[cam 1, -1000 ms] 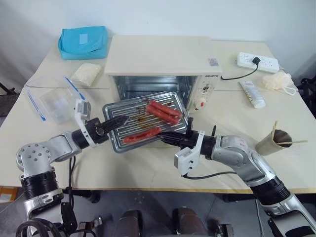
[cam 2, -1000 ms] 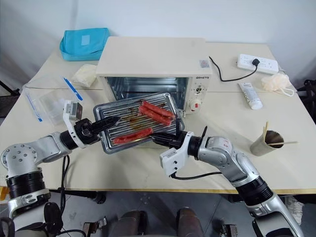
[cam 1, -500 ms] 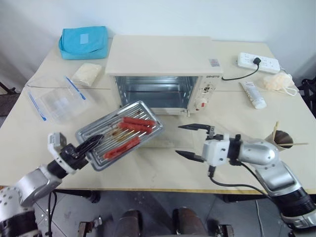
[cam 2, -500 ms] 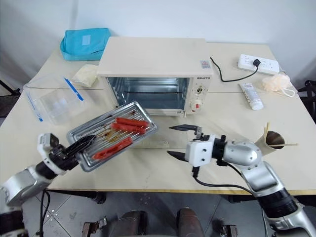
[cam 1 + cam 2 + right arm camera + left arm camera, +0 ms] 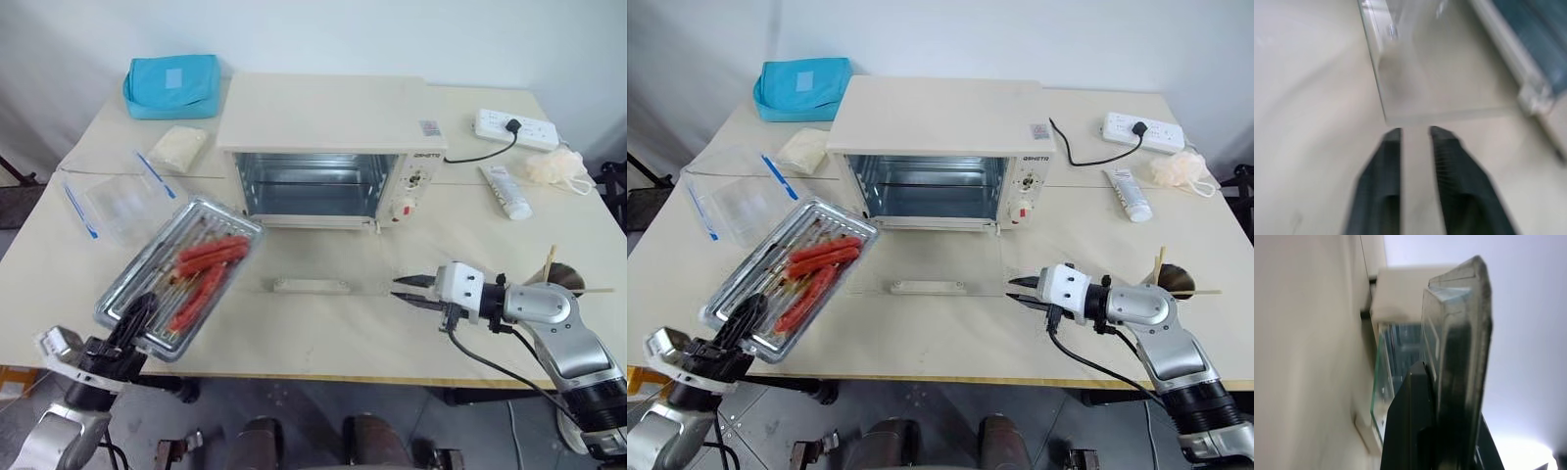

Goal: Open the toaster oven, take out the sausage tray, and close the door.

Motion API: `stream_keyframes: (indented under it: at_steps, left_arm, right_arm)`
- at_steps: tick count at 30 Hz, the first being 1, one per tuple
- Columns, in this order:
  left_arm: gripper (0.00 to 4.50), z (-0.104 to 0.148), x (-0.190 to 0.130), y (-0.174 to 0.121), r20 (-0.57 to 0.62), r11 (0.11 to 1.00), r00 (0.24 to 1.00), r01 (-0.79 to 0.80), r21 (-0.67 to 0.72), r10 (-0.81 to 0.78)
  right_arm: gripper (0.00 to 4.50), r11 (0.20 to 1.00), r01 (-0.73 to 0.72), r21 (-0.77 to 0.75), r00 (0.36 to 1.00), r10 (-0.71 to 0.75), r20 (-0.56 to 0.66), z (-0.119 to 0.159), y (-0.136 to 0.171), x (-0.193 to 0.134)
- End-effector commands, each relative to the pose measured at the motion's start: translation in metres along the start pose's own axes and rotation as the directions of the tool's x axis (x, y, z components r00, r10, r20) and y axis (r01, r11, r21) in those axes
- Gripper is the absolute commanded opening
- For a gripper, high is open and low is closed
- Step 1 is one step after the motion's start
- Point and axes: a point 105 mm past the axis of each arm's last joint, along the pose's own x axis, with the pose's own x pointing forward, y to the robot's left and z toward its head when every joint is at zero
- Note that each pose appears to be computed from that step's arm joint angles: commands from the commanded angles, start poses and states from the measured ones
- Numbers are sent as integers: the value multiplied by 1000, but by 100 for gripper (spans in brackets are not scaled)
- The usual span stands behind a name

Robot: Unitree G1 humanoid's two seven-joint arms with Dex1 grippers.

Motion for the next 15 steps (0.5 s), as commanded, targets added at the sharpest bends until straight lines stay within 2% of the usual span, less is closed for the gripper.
stream_keyframes:
  at_steps: [1,4,6,11,15]
  left_arm:
    - [0,11,-11,-16,103,998,993,53,37,-56]
    - [0,23,-16,-19,211,997,975,62,46,-71]
    - [0,26,-15,-20,240,996,967,73,43,-81]
    - [0,29,-12,-20,263,997,962,68,39,-76]
    - [0,34,-12,-24,288,995,953,86,53,-98]
  right_arm:
    - [3,999,17,41,1000,-18,4,-4,-6,3]
    - [3,996,18,88,1000,-16,-20,-15,-7,14]
    - [3,993,10,115,1000,-9,-10,-17,-7,23]
    - [3,987,-3,158,979,-29,203,13,-8,39]
    - [3,988,17,153,941,-67,331,39,-16,33]
